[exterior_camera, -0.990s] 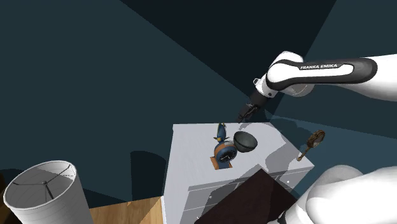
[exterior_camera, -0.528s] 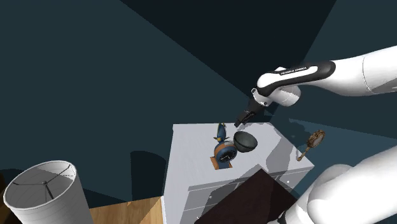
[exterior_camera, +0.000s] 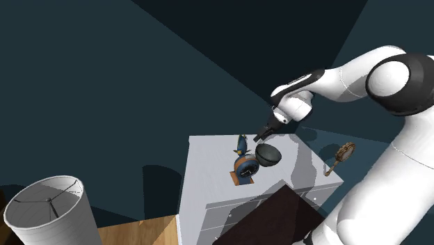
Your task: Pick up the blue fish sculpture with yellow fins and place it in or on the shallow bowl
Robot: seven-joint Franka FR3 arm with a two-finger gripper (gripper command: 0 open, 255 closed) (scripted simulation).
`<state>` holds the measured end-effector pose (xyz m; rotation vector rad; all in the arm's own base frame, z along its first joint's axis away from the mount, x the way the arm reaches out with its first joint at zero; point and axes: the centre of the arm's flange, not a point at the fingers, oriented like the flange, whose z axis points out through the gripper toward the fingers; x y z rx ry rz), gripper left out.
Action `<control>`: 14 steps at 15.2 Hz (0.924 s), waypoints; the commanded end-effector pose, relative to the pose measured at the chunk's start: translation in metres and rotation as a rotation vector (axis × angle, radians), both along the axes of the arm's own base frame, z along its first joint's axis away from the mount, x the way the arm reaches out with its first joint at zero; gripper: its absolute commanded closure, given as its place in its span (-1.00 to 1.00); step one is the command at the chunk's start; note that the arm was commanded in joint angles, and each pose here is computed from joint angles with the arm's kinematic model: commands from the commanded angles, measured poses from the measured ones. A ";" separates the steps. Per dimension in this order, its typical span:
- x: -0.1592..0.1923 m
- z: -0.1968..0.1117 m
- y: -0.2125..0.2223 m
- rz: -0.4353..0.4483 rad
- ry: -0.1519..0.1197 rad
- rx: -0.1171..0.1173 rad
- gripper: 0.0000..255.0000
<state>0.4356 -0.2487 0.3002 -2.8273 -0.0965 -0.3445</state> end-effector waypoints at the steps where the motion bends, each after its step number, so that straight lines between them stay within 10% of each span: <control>1: 0.007 -0.021 -0.021 -0.002 -0.014 0.017 -1.00; 14: 0.067 -0.157 -0.125 -0.023 -0.077 0.122 -1.00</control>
